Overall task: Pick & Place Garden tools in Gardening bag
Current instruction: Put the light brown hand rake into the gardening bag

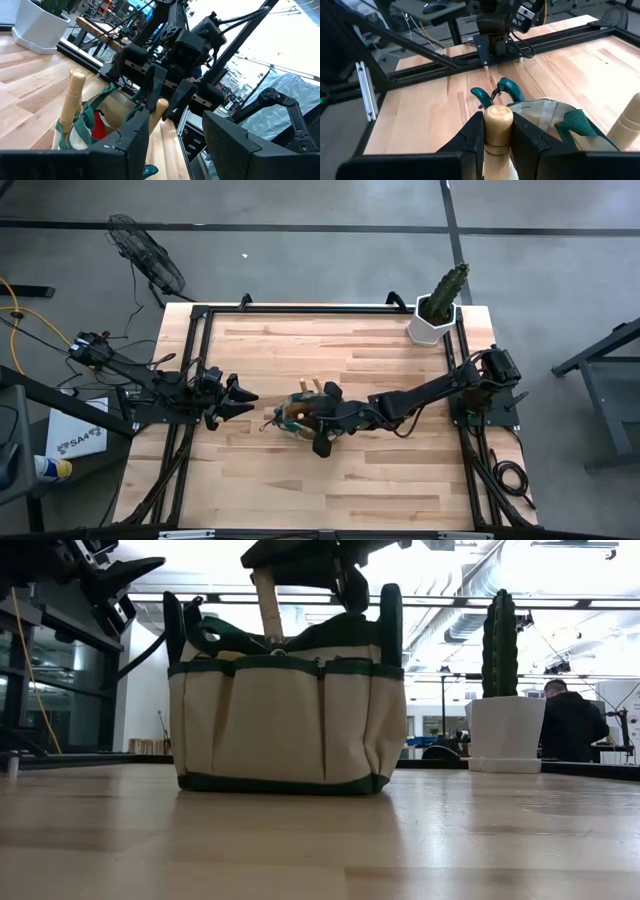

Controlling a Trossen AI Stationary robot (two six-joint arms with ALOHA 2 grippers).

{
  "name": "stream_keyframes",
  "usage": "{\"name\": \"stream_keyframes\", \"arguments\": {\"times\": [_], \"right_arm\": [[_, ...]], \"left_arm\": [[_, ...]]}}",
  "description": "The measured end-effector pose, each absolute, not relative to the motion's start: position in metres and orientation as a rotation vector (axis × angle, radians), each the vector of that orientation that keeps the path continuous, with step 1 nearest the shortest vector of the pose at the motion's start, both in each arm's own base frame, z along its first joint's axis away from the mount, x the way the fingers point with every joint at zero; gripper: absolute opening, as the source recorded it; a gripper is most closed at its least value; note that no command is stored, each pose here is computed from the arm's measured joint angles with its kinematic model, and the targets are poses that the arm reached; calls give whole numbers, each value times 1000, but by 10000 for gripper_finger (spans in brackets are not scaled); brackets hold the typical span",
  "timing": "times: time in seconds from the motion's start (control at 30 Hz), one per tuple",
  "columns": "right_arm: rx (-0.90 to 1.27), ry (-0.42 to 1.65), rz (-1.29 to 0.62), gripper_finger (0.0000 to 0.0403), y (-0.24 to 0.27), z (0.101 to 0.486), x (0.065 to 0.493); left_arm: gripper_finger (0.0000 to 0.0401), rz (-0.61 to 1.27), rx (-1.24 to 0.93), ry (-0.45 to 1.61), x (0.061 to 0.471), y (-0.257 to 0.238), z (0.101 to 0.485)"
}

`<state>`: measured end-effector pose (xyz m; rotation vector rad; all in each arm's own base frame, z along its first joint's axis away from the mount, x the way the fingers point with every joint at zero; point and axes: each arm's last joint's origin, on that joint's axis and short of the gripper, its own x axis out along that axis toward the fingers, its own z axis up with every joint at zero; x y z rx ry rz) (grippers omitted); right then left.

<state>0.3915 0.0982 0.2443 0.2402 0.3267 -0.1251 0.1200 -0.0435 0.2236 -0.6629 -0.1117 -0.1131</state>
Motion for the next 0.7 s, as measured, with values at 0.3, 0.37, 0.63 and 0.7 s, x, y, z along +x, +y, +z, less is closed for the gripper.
{"name": "stream_keyframes", "arguments": {"times": [0.3,0.37,0.63,0.7], "right_arm": [[197,315,-117,59,100,246,392],[189,301,-106,58,102,247,391],[173,300,-62,58,119,248,387],[165,314,-61,58,122,246,385]], "left_arm": [[180,-114,-663,-112,120,-44,224],[180,-114,-663,-112,120,-44,224],[180,-116,-663,-112,120,-44,224],[180,-117,-663,-112,120,-44,224]]}}
